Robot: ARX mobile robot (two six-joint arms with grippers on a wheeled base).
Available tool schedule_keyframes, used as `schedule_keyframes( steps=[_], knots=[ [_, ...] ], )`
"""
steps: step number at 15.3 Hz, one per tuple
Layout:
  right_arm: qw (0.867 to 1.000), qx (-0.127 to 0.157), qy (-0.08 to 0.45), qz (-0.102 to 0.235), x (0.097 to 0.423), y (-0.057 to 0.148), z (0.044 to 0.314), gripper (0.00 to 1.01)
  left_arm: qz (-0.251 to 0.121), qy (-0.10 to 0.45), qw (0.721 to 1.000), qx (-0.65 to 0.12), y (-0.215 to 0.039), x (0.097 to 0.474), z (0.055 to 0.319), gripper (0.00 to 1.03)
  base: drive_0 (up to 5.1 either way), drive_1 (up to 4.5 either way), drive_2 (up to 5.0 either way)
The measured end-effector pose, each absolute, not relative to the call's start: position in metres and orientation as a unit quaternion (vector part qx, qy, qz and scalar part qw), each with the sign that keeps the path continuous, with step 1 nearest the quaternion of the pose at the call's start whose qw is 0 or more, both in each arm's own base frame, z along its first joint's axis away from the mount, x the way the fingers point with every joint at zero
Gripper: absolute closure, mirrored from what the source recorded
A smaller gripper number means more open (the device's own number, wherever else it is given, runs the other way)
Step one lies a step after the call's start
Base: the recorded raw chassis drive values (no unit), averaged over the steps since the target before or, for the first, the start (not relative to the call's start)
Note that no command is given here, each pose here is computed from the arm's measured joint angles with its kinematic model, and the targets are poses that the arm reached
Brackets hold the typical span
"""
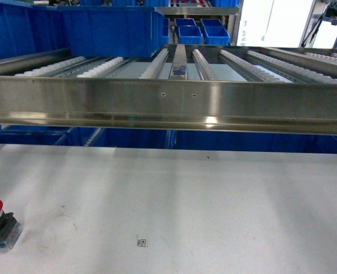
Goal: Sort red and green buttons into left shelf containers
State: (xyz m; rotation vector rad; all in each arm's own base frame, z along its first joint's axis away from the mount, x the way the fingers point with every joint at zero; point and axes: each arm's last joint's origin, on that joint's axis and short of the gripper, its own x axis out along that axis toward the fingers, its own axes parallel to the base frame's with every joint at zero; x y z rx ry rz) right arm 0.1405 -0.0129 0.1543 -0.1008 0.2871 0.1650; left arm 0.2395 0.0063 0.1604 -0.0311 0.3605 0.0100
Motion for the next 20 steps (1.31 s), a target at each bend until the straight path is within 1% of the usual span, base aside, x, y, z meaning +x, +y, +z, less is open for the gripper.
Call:
schedule_keyframes(
  steps=[3, 5, 8, 10, 11, 12, 14, 16, 20],
  knots=[
    [0.985, -0.05, 0.143, 0.082, 0.141, -0.013, 0.154, 0.75, 0.005, 0.239, 0.971, -0.003, 0.009, 0.264, 0.139, 0.05, 0.0, 0.0, 0.0],
    [0.985, -0.05, 0.143, 0.082, 0.141, -0.013, 0.154, 0.75, 0.014, 0.263, 0.965, 0.013, 0.011, 0.276, 0.127, 0.05, 0.0, 0.0, 0.0],
    [0.985, -0.05, 0.143, 0.082, 0.141, -0.013, 0.154, 0.75, 0.017, 0.322, 0.946, 0.027, 0.01, 0.283, 0.107, 0.05, 0.0, 0.0, 0.0],
    [0.985, -0.05, 0.143, 0.082, 0.141, -0.013, 0.154, 0.75, 0.003, 0.352, 0.936, 0.027, 0.002, 0.282, 0.096, 0.05, 0.0, 0.0, 0.0],
    [0.985, -0.05, 0.143, 0.082, 0.141, -0.013, 0.154, 0.75, -0.004, 0.355, 0.935, 0.021, 0.001, 0.283, 0.093, 0.05, 0.0, 0.0, 0.0],
    [0.985, -0.05, 0.143, 0.082, 0.141, -0.013, 0.154, 0.75, 0.0, 0.362, 0.932, 0.013, 0.006, 0.282, 0.088, 0.05, 0.0, 0.0, 0.0],
    [0.985, -0.05, 0.143, 0.082, 0.141, -0.013, 0.154, 0.75, 0.025, 0.381, 0.924, -0.014, 0.023, 0.28, 0.081, 0.05, 0.0, 0.0, 0.0],
    [0.985, -0.05, 0.143, 0.082, 0.141, -0.013, 0.154, 0.75, 0.018, 0.389, 0.921, -0.03, 0.025, 0.283, 0.078, 0.05, 0.0, 0.0, 0.0],
    [0.985, -0.05, 0.143, 0.082, 0.141, -0.013, 0.154, 0.75, 0.006, 0.39, 0.92, -0.033, 0.023, 0.291, 0.079, 0.05, 0.0, 0.0, 0.0]
  ],
)
